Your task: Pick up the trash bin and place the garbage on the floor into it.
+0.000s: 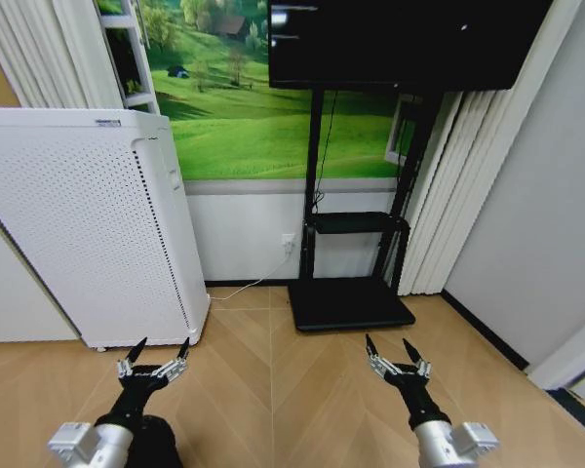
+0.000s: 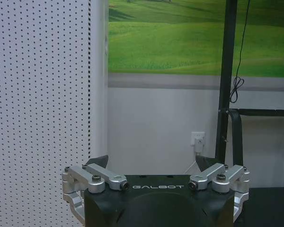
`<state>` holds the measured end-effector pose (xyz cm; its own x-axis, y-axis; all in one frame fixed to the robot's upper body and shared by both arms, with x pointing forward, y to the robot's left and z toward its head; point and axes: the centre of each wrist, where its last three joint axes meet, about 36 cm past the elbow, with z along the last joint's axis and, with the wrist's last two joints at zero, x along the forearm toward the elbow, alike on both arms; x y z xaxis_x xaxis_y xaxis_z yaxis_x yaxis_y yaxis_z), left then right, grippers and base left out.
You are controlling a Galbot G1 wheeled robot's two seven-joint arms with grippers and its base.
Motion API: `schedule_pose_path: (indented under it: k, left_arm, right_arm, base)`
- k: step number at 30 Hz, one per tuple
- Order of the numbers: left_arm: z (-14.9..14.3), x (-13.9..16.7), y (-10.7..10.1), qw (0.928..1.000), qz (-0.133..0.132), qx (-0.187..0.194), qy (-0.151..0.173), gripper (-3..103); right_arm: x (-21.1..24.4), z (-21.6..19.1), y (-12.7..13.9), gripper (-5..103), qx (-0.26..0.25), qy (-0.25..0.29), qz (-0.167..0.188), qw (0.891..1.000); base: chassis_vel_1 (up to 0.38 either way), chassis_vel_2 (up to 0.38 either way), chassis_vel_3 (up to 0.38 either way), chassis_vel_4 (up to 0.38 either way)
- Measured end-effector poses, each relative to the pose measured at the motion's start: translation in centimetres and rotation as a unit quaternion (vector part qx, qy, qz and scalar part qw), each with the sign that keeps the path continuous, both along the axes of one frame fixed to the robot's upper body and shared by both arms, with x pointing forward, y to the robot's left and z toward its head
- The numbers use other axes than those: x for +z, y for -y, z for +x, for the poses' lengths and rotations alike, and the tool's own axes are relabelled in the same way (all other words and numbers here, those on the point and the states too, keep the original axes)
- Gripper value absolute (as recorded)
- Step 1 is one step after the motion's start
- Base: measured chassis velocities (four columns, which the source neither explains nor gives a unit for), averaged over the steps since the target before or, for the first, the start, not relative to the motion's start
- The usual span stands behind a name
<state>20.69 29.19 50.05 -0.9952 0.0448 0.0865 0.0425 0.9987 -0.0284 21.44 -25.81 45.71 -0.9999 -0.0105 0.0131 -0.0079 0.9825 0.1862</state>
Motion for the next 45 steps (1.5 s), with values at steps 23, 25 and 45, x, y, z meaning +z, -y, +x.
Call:
schedule_pose_path:
  k: [23, 25, 45]
  left_arm:
    - [-0.05, -0.04, -0.14, 1.0000, 0.000, 0.003, -0.001, 100]
    - [-0.05, -0.05, -0.15, 1.0000, 0.000, 0.003, -0.001, 100]
    - [-0.05, -0.09, -0.19, 1.0000, 0.000, 0.004, -0.002, 100]
  right_arm:
    - [-0.04, 0.02, 0.04, 100, -0.001, -0.001, 0.000, 1.000]
    - [-0.05, 0.02, 0.04, 100, -0.001, -0.001, 0.000, 1.000]
    - [-0.08, 0.02, 0.05, 100, -0.001, -0.001, 0.000, 1.000]
  base:
    - [0.000, 0.000, 0.000, 0.000]
    - [0.000, 0.000, 0.000, 0.000]
    - [0.000, 0.000, 0.000, 0.000]
